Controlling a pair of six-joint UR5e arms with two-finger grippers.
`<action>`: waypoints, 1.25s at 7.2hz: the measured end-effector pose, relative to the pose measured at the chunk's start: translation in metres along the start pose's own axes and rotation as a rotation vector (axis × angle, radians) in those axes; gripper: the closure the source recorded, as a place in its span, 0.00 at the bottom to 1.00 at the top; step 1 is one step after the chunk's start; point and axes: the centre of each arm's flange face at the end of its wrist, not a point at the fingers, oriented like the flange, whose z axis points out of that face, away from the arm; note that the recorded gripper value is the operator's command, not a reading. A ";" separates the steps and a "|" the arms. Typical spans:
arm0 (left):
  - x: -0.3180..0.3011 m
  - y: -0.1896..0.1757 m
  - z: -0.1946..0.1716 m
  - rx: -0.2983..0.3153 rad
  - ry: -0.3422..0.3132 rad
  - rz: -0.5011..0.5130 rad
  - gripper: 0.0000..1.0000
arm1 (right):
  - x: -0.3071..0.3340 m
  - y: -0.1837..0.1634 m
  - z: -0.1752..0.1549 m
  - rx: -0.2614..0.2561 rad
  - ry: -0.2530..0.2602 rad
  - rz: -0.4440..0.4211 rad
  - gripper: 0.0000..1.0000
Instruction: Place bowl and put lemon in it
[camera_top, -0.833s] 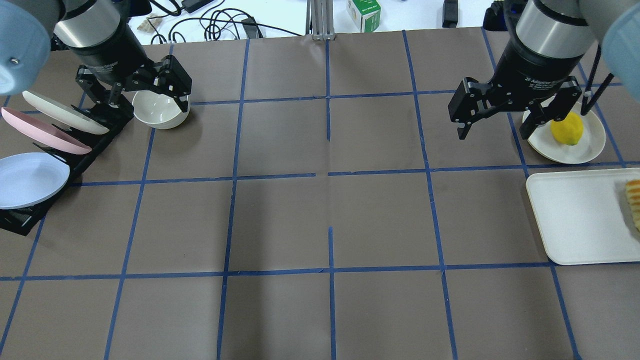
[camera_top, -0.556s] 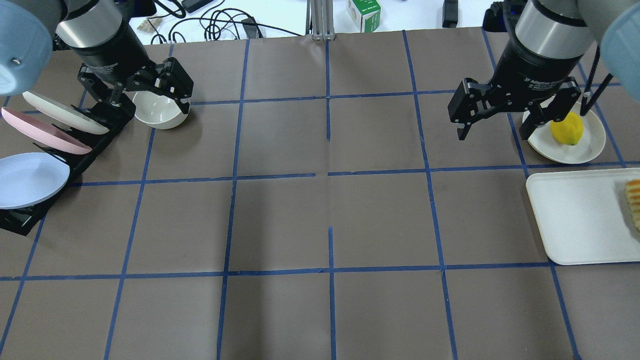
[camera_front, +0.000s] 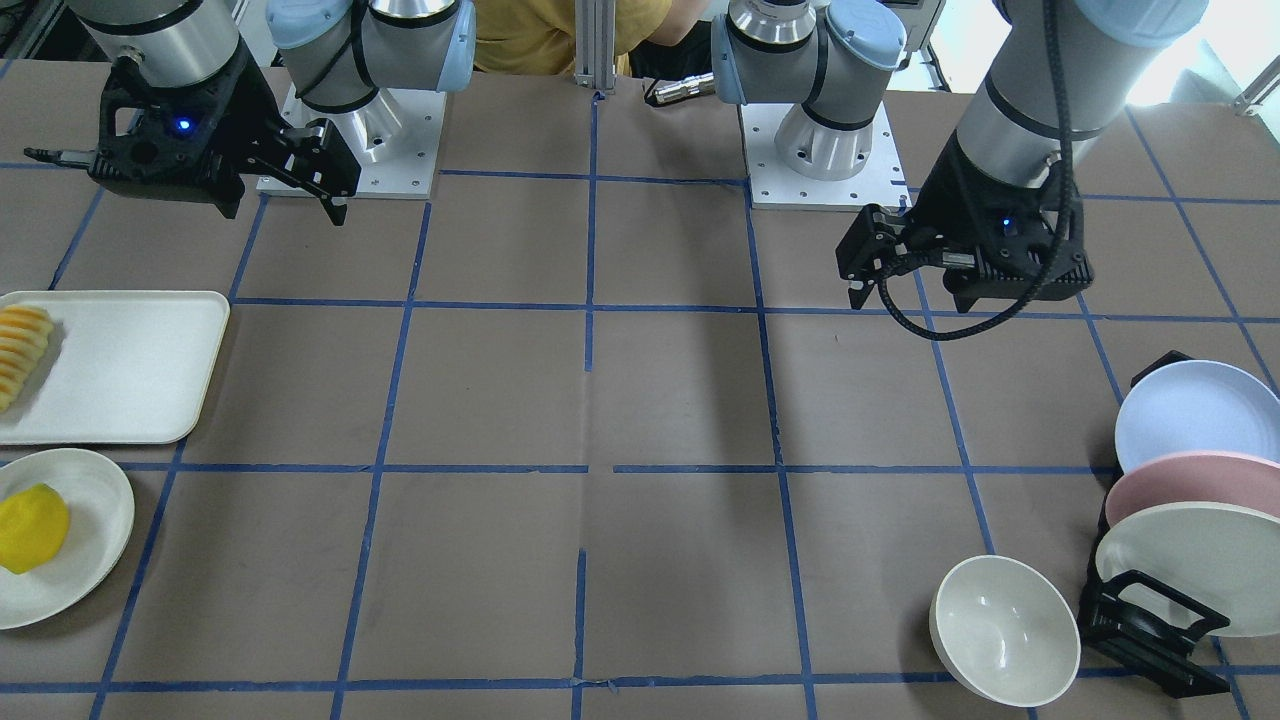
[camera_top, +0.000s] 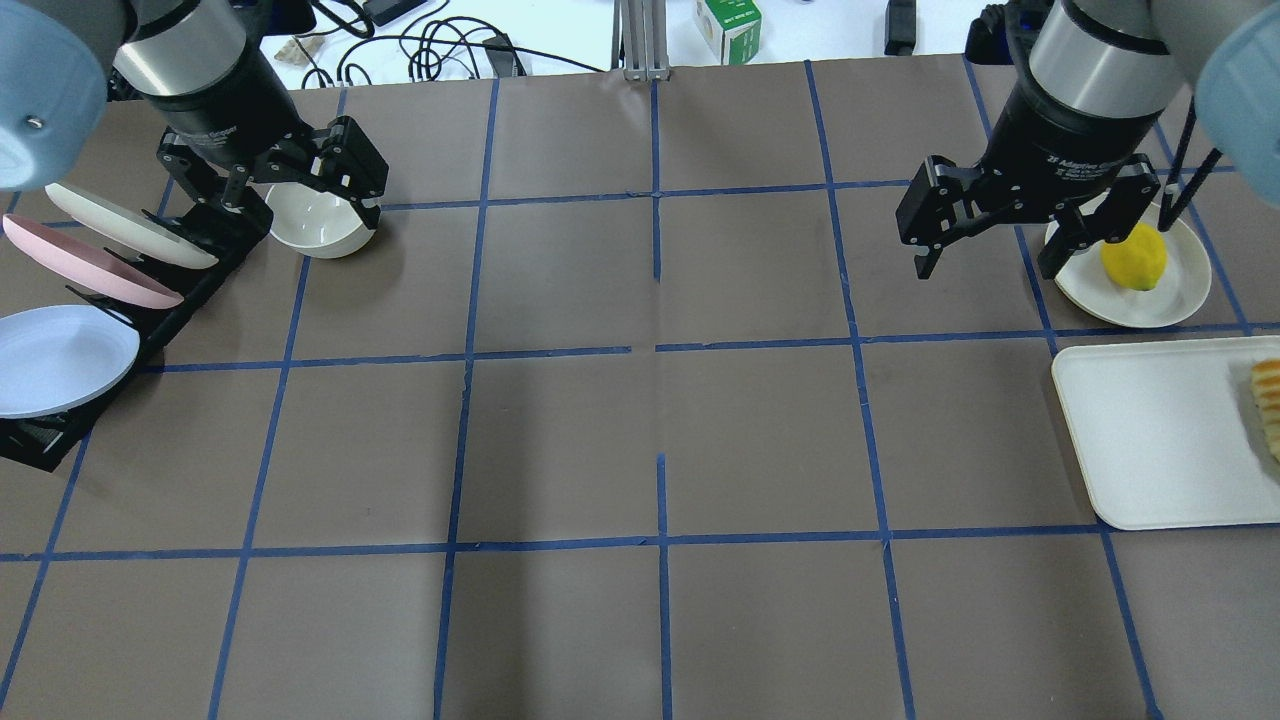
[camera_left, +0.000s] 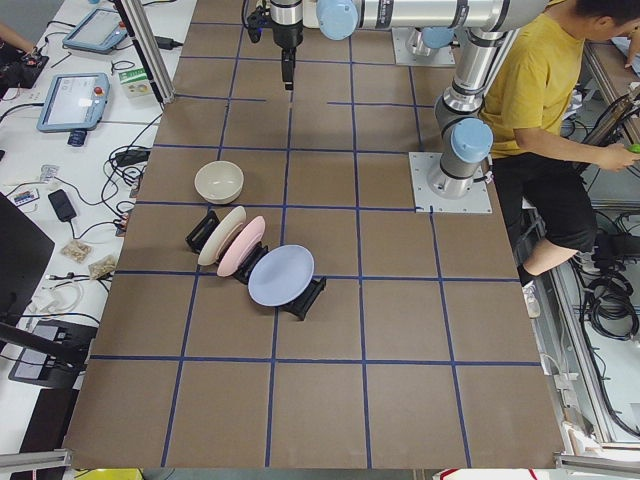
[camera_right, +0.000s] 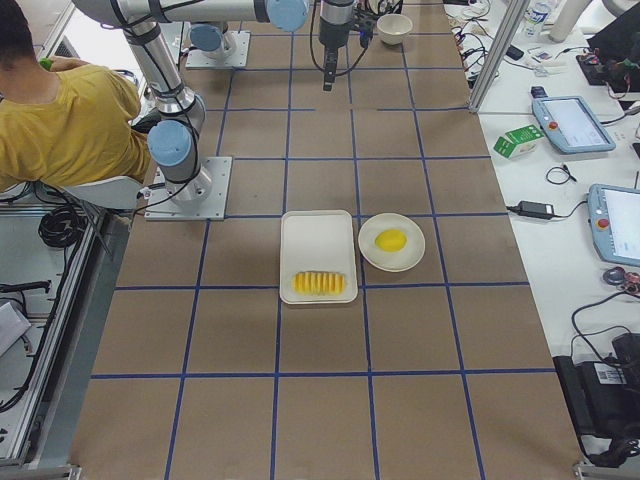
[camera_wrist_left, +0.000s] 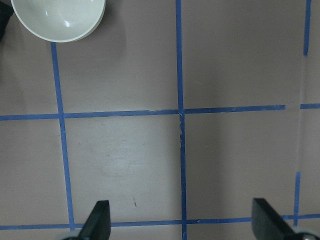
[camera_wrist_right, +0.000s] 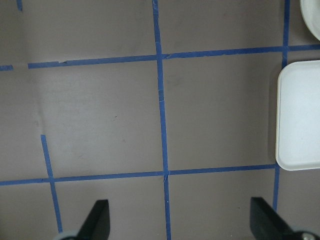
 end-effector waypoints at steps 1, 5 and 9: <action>-0.029 -0.023 0.011 0.023 0.003 -0.047 0.00 | 0.000 0.001 -0.001 0.001 0.000 0.000 0.00; -0.171 -0.123 0.122 0.031 0.040 -0.073 0.00 | 0.014 -0.025 0.022 -0.022 0.006 0.006 0.00; -0.210 -0.183 0.228 0.042 0.031 -0.021 0.03 | 0.169 -0.125 0.096 0.037 0.032 -0.002 0.00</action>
